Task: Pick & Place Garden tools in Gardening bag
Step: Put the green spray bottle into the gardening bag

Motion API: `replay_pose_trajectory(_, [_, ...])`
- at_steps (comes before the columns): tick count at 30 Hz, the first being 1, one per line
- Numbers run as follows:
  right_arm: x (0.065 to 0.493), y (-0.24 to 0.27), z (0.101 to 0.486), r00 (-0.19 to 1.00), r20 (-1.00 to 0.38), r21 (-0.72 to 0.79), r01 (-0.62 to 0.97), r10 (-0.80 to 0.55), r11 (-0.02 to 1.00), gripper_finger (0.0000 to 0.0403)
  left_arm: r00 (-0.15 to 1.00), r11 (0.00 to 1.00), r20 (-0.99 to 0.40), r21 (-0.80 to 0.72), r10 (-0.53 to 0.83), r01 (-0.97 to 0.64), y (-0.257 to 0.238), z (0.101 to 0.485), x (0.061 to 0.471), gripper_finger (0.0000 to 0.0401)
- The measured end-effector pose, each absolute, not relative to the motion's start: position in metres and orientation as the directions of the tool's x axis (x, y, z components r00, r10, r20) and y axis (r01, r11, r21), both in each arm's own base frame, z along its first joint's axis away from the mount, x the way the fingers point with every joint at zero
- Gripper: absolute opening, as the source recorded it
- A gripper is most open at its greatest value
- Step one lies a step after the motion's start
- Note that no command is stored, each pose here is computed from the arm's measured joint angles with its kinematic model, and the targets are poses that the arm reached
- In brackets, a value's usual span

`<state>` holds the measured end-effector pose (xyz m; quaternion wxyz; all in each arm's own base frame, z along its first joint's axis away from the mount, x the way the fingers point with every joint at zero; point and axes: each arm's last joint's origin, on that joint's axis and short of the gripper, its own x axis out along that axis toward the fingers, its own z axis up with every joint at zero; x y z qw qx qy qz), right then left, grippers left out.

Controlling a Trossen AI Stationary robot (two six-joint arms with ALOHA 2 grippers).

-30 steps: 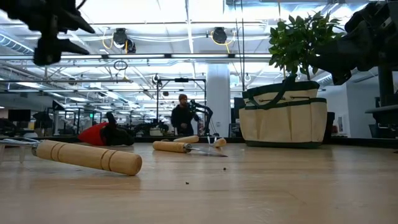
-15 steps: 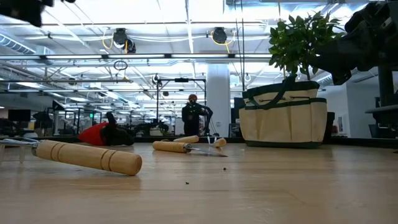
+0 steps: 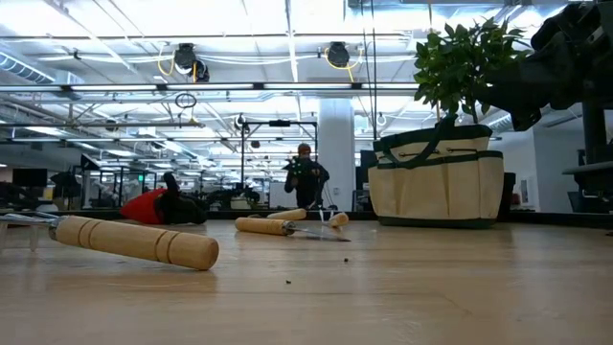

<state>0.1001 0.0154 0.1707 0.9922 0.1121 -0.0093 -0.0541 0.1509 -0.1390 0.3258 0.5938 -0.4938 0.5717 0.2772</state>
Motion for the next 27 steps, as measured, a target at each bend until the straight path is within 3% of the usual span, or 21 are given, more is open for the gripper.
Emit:
replay_pose_trajectory(7, [0.1, 0.015, 0.171, 0.994, 0.006, 0.224, 0.105, -0.109, 0.969, 0.0167, 0.167, 0.345, -0.955, -0.247, -0.246, -0.905, -0.16, 0.32, 0.145, 0.0218])
replay_pose_trajectory(19, [0.1, 0.015, 0.171, 0.994, 0.006, 0.223, 0.106, -0.11, 0.969, 0.0166, 0.206, 0.447, -0.967, -0.253, -0.153, -0.858, -0.172, 0.308, 0.151, 0.0218])
replay_pose_trajectory(27, [0.1, 0.015, 0.171, 0.994, 0.006, 0.223, 0.106, -0.11, 0.969, 0.0167, 0.168, 0.477, -0.98, -0.199, -0.106, -0.856, -0.178, 0.299, 0.156, 0.0218])
